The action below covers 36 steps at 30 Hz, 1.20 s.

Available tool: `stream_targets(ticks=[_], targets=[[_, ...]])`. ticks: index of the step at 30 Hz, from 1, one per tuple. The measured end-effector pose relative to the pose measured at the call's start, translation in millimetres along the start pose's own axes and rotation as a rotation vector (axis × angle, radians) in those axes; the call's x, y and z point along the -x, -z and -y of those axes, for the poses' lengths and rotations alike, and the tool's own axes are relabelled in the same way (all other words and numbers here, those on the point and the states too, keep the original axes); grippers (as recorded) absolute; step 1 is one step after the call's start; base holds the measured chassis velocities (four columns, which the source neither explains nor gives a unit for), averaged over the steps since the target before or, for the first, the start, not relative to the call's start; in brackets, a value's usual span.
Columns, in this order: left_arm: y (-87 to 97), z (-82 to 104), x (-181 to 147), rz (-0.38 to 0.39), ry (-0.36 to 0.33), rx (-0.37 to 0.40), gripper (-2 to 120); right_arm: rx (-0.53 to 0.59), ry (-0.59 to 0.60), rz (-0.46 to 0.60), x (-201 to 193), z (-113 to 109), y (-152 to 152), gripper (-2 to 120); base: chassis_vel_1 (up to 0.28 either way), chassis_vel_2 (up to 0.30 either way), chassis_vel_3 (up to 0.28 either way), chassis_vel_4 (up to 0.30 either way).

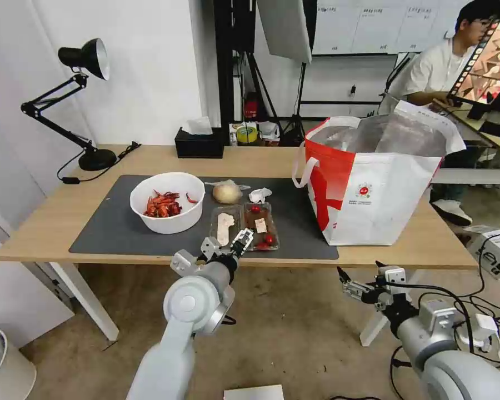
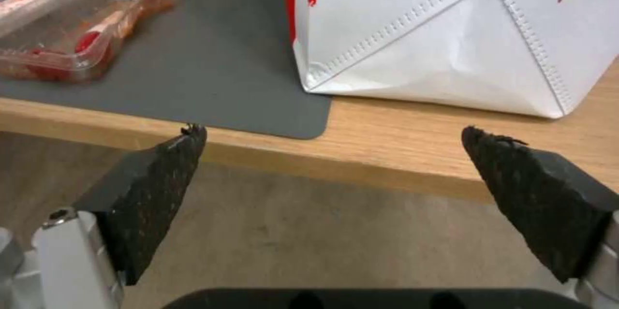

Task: Pick up the trash from the table and place it into the takeout bag.

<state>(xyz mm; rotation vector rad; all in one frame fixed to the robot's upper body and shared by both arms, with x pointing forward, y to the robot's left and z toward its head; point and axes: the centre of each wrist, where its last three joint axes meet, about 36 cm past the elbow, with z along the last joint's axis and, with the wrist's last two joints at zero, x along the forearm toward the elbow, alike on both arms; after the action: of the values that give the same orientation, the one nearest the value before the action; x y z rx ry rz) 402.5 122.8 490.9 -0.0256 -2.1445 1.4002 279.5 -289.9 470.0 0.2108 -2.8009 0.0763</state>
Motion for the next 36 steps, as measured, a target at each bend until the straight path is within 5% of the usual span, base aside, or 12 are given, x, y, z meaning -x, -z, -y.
stream_targets(ticks=[18, 36], targets=[[3.9, -1.9, -4, 0.081, -0.001, -0.014, 100, 0.004, -0.003, -0.004, 1, 0, -3, 100, 0.0, 0.0, 0.0, 0.0], [8.3, 8.8, -28, 0.145, -0.179, -0.019, 100, 0.008, 0.002, 0.008, -6, -2, -3, 100, 0.0, 0.0, 0.0, 0.0]])
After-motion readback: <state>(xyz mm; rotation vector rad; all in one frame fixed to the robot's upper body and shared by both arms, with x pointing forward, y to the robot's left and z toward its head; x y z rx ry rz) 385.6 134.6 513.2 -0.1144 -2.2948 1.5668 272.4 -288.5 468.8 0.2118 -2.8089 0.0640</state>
